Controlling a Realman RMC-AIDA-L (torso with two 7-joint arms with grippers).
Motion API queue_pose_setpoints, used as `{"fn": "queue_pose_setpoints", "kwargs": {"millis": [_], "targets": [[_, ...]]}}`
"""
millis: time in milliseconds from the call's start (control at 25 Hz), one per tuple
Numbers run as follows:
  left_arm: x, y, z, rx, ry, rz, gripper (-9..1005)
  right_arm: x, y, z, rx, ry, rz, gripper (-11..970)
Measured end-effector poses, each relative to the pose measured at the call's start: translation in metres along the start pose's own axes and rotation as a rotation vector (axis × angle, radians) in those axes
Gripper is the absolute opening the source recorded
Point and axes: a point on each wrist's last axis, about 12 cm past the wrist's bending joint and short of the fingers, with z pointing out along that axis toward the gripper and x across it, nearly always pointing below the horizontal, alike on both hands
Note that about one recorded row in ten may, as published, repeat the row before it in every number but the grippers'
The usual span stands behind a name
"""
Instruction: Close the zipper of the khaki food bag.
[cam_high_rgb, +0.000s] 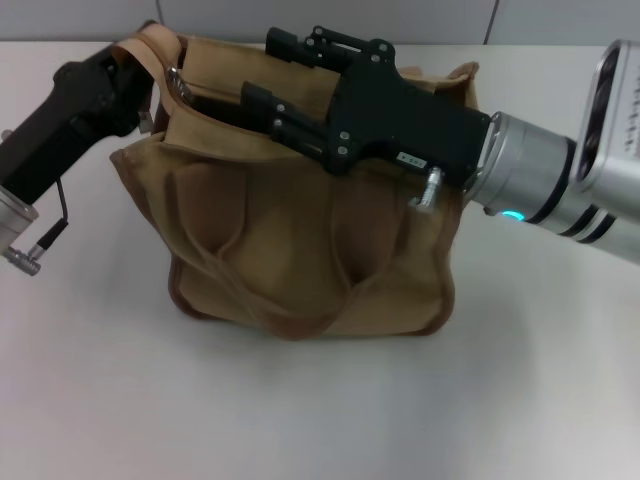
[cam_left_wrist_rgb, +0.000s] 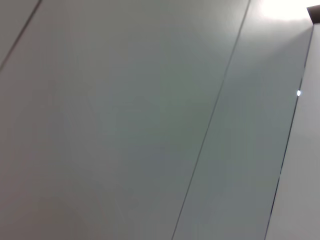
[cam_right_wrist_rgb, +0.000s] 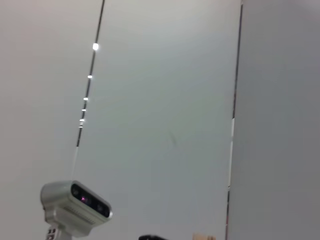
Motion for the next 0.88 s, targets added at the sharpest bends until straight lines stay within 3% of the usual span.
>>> {"fn": "queue_pose_setpoints", "kwargs": {"millis": [720, 880], "targets": [[-0.004, 0.0, 0.015, 0.035, -0.009, -0.076, 21, -0.008, -0.016, 0.018, -0.048, 0.05, 0.106, 515], [-0.004, 0.0, 0.016, 0.038, -0.009, -0.075, 21, -0.009, -0.017, 0.022, -0.054, 0.05, 0.102, 289]]}}
